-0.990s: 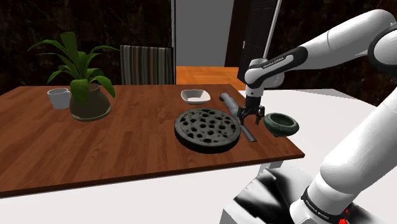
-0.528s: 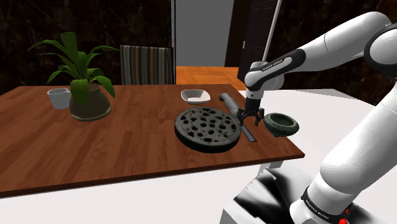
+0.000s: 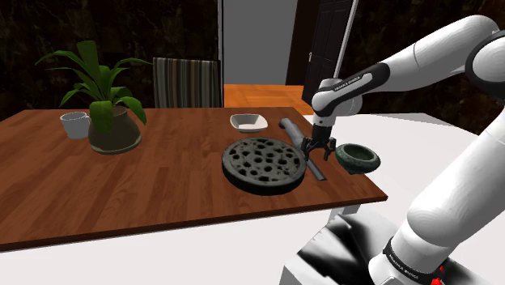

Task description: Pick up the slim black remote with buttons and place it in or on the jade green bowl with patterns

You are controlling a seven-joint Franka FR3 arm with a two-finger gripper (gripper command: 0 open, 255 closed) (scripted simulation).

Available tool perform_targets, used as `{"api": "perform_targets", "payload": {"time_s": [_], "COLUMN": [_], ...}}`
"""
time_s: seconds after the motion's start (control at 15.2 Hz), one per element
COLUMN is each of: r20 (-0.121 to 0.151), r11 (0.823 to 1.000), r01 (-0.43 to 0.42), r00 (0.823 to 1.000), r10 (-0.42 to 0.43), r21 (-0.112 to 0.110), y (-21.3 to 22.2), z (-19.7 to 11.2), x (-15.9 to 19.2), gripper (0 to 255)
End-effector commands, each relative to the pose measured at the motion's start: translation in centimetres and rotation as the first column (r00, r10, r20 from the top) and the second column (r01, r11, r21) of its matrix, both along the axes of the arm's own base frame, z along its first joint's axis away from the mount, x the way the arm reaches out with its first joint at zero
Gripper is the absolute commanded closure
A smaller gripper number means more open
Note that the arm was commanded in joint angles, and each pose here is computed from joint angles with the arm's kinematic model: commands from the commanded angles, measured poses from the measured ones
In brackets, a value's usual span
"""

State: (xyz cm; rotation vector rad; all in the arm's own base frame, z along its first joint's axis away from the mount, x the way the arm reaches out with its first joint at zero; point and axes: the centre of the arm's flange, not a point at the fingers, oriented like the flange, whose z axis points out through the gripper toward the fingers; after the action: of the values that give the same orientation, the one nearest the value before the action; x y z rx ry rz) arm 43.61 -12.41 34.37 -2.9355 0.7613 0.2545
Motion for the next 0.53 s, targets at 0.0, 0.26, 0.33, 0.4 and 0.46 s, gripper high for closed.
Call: {"api": "perform_targets", "payload": {"time_s": [0.0,0.26,0.33,0.4,0.46], "r20": [-0.044,-0.043,-0.043,-0.042,-0.043], "r11": [1.0,1.0,1.0,1.0,1.0], "r01": [-0.008,-0.008,-0.008,-0.008,-0.008], "r00": [0.999,0.999,0.999,0.999,0.999], "r10": [0.008,0.008,0.008,0.008,0.008], "r21": [0.001,0.0,0.0,0.0,0.0], "y": [0.5,0.6,0.4,0.3,0.4], "z": [-3.6,-2.5,-2.5,-2.9,-2.2], "x": [0.1,-0.5,-0.6,-0.8,-0.9], "gripper": [0,255,255,255,255]}}
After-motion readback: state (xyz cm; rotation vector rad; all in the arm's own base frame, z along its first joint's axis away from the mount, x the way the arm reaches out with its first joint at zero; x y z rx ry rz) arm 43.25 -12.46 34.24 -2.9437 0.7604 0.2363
